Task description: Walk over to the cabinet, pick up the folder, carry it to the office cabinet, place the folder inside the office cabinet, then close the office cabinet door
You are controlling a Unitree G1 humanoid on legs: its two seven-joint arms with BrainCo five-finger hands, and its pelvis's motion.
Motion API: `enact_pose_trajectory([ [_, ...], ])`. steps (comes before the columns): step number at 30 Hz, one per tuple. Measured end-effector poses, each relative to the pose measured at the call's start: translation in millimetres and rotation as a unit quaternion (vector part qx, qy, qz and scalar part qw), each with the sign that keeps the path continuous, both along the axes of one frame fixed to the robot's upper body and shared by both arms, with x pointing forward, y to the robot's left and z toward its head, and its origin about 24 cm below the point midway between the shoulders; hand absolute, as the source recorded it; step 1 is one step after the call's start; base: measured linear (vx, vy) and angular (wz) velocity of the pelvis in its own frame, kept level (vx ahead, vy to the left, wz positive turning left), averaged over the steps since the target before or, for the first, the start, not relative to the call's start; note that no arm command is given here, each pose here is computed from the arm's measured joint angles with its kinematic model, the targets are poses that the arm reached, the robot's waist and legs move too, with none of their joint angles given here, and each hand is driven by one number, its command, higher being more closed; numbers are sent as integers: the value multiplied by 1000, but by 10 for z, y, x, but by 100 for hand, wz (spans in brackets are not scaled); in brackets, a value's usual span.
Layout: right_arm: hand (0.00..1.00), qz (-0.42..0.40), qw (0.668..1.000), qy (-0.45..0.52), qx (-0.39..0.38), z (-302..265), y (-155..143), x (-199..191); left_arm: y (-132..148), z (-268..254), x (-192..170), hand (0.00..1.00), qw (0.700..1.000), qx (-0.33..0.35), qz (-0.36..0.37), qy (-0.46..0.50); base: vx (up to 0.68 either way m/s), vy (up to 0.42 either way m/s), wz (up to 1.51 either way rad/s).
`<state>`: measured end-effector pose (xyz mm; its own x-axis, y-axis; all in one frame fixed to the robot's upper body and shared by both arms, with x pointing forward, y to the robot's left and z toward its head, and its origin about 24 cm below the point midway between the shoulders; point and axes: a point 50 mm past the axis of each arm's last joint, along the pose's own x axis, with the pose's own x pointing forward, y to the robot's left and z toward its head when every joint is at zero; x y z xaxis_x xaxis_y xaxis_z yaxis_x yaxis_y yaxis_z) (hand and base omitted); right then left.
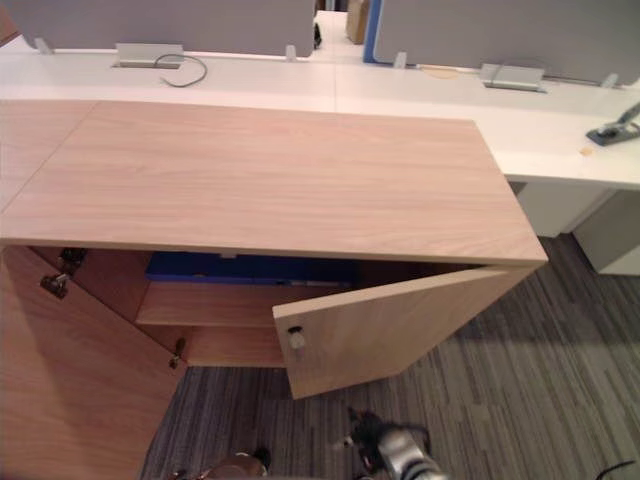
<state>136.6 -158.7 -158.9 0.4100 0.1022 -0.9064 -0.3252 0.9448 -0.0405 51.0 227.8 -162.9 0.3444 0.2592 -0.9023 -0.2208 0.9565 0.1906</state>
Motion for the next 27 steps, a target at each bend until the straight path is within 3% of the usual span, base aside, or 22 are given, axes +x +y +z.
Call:
enact_pose_trajectory([
  [3, 0, -117, 993, 31, -5, -76, -192, -273, 4, -5, -44, 0, 1000, 2, 9, 6, -3, -123, 43],
  [6, 0, -180, 983, 39, -20, -93, -316, -380, -9, -4, -19, 0, 1000, 2, 0, 5, -20, -59, 44],
  [18, 0, -214, 976, 33, -21, -87, -330, -370, -17, -6, -20, 0, 1000, 0, 27, 0, -73, -28, 63],
  [21, 0, -217, 975, 26, -30, -66, -420, -338, -144, -46, -156, 0, 999, -15, 35, 17, 46, 150, 75],
  [27, 0, -254, 967, 29, -4, -85, -306, -349, -77, -47, -259, 0, 999, -7, 34, 34, 87, 103, 42],
])
